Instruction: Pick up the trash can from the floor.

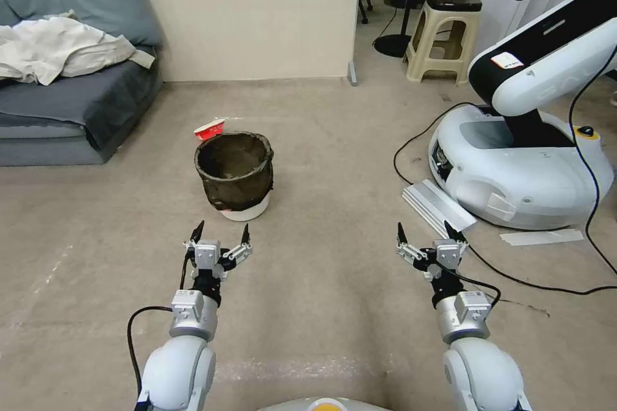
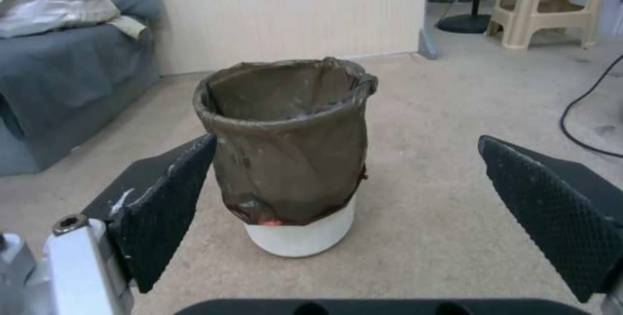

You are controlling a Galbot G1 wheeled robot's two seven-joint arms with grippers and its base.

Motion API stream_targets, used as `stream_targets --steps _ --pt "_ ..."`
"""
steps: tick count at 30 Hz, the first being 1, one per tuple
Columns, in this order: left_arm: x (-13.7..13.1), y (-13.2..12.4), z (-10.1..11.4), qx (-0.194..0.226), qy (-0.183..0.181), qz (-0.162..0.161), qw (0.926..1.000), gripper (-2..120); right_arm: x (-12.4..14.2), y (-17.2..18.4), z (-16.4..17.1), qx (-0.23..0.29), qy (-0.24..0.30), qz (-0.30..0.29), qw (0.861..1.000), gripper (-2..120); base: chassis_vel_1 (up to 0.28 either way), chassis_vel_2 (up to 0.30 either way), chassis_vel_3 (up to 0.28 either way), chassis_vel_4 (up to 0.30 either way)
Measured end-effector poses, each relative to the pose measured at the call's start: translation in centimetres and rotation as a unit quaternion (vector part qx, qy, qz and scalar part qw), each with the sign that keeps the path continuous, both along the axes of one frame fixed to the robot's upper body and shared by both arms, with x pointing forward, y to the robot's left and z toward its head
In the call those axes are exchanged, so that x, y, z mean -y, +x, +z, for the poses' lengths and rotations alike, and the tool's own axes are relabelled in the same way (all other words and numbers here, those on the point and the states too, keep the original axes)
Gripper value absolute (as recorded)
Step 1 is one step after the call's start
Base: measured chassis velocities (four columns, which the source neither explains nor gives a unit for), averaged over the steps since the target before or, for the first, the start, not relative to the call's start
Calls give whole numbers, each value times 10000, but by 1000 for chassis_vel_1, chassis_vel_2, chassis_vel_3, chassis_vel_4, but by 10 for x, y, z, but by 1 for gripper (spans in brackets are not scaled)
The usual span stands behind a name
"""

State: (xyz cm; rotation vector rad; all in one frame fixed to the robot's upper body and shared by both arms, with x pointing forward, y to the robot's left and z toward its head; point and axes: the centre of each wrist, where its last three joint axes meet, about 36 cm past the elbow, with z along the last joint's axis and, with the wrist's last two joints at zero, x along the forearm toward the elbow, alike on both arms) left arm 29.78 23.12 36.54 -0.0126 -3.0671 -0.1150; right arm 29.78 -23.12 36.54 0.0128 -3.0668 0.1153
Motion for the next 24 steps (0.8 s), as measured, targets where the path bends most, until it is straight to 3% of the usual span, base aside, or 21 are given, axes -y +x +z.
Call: stream_targets --steps 24 --pt "0 0 0 0 0 0 10000 100 0 0 0 0 0 0 10000 100 0 0 0 0"
